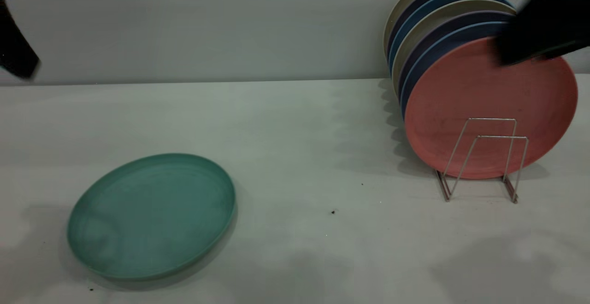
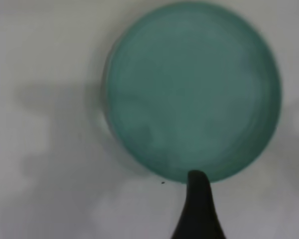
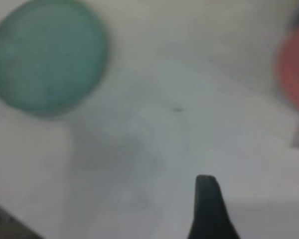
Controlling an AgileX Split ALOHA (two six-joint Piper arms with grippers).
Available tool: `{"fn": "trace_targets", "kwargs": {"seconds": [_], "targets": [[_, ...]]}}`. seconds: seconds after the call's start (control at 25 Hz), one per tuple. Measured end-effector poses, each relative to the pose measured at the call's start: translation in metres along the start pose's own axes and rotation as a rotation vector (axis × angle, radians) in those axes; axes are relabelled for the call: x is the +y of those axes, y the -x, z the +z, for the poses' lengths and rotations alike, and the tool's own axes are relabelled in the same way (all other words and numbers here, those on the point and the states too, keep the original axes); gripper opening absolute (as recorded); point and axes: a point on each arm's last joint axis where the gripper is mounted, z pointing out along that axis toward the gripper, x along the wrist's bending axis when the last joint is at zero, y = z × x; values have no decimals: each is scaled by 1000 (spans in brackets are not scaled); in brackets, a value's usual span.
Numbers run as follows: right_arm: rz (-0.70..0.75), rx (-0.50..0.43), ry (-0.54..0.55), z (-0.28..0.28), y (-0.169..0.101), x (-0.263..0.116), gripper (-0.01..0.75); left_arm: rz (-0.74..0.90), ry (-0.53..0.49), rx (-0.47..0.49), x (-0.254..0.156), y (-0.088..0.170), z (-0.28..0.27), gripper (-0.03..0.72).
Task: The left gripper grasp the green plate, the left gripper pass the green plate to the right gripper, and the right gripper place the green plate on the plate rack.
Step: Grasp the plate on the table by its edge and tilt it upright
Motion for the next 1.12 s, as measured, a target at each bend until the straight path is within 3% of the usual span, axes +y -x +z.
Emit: {"fn": "trace_targets", "kwargs": {"seconds": [0.28, 0.56, 0.76, 1.12], "targets": [[33, 156, -82, 63, -17, 6, 511, -117, -182, 21, 2, -44, 76, 591], [62, 224, -85, 84, -18, 3, 511, -131, -260, 31, 1, -65, 130, 591], [56, 229, -75, 84, -18, 4, 511, -146, -281, 47, -6, -73, 156, 591], [57, 229, -74, 85, -18, 4, 511, -248, -211, 33, -7, -75, 180, 591]]}}
